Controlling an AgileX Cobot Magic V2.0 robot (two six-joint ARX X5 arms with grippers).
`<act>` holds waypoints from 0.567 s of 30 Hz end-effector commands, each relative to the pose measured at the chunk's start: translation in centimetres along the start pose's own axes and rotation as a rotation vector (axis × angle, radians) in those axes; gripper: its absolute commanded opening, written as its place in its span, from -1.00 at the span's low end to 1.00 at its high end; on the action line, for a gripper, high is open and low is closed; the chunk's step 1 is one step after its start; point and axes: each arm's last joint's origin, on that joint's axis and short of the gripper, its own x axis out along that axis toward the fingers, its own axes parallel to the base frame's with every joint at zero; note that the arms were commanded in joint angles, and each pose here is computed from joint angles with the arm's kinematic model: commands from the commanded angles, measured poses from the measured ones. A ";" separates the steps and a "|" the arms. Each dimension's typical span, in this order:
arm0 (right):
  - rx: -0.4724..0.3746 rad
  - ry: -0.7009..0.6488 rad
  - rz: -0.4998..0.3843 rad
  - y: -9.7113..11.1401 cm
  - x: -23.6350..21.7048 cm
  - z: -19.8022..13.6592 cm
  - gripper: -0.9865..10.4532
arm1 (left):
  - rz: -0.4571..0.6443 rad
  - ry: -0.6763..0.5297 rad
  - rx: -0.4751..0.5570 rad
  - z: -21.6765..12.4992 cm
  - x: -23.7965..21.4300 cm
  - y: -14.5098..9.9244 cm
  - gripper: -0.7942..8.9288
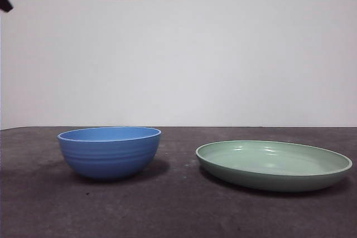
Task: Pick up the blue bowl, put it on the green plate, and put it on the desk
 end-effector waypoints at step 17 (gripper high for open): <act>-0.004 -0.020 0.003 0.2 -0.2 0.4 -0.10 | -0.003 -0.037 -0.013 1.3 0.3 0.1 -0.01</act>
